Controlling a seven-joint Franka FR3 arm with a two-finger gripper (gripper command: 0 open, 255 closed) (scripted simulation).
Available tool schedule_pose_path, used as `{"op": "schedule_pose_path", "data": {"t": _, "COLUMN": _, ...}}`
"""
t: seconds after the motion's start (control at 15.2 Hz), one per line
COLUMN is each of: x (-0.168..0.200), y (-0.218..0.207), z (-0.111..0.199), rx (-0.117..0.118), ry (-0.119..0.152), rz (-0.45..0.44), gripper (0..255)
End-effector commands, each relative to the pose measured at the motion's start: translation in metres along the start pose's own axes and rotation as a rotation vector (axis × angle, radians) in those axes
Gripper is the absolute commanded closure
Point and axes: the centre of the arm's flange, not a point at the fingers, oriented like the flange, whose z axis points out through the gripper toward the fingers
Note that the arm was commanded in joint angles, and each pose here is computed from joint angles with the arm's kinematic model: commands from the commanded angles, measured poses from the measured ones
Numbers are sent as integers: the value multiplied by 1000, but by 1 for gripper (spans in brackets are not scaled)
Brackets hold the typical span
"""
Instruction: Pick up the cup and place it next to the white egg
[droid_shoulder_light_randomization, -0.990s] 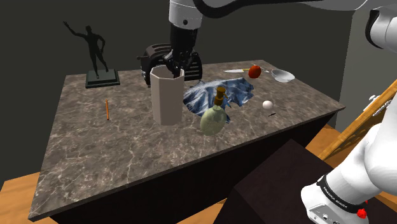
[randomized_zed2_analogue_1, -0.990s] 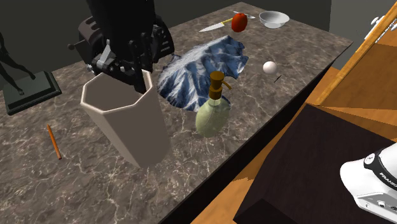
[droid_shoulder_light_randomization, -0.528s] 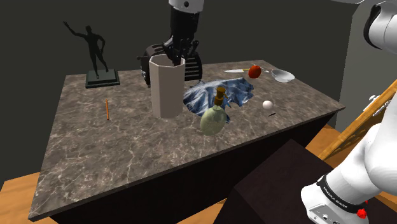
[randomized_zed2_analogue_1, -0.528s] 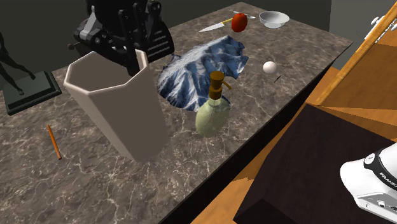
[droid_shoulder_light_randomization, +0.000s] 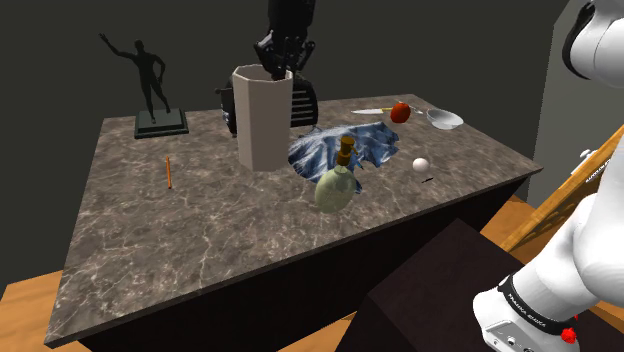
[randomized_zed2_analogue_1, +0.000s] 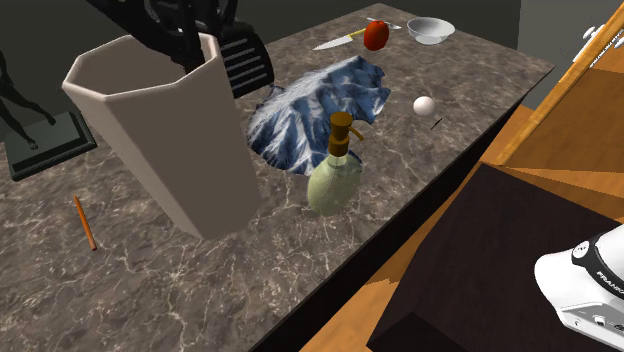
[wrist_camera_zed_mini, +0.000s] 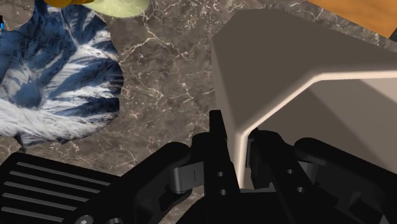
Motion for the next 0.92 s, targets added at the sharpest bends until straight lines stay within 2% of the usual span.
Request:
{"op": "schedule_pose_path", "data": {"t": 0.0, "x": -4, "y": 11, "z": -5, "rx": 0, "ry": 0, "rz": 0, "gripper": 255}}
{"op": "schedule_pose_path", "data": {"t": 0.86, "x": -71, "y": 169, "z": -13, "rx": 0, "ry": 0, "rz": 0, "gripper": 255}}
